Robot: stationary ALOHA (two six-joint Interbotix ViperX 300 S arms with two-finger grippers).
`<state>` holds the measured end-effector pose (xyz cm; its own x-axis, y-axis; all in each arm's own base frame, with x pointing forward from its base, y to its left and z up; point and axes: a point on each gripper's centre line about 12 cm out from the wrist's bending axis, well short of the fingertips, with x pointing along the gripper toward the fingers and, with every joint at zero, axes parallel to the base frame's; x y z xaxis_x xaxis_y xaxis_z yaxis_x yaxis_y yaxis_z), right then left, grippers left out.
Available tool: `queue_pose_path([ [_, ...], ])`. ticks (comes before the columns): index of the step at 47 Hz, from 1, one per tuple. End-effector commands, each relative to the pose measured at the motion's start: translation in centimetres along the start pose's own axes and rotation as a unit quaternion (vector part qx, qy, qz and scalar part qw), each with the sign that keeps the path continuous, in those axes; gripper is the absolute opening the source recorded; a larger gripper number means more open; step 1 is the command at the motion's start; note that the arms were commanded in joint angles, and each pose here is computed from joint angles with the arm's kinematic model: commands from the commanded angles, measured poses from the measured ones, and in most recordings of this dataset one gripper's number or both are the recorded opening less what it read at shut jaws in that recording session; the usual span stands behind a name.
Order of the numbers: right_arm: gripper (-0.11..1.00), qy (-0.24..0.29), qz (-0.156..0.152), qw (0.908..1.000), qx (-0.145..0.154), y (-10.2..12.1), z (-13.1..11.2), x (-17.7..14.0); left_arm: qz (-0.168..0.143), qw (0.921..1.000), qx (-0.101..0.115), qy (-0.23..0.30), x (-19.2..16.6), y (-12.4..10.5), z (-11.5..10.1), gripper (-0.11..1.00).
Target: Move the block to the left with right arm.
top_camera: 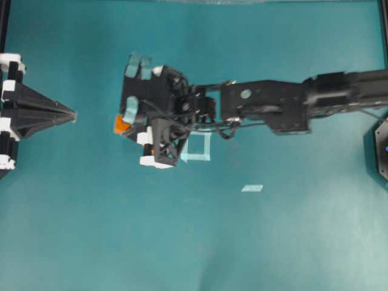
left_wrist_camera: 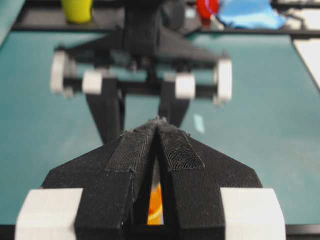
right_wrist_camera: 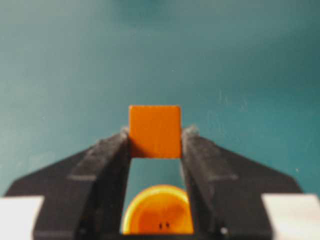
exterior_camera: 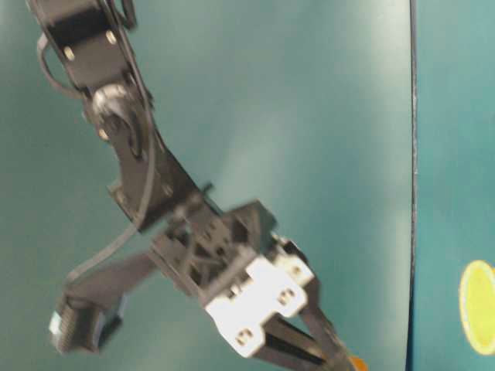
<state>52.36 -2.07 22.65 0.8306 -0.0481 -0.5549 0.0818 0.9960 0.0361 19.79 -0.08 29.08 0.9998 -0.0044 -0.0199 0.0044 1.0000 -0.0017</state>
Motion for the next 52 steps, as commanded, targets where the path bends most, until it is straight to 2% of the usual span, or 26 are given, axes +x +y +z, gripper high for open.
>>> queue_pose_path([
  [1, 0.38, -0.038, 0.004, 0.9993, 0.0, 0.3, 2.5, -0.3, 0.0, 0.9998, 0.002, -0.018, 0.1, 0.0, 1.4, 0.0],
  [14, 0.38, -0.076, 0.008, 0.9971, 0.0, 0.5, 4.1, 2.4, 0.001, 0.9998, 0.002, -0.021, 0.1, 0.0, 1.5, 0.0],
  [32, 0.38, -0.088, 0.009, 0.9961, 0.001, 0.6, 4.7, 5.4, 0.0, 0.9996, -0.001, -0.027, -0.1, 0.0, 1.8, 0.0],
  [52, 0.38, -0.092, 0.009, 0.9957, 0.0, 0.7, 5.0, 6.1, 0.001, 0.9998, -0.001, -0.02, -0.6, 0.0, 2.0, 0.0],
])
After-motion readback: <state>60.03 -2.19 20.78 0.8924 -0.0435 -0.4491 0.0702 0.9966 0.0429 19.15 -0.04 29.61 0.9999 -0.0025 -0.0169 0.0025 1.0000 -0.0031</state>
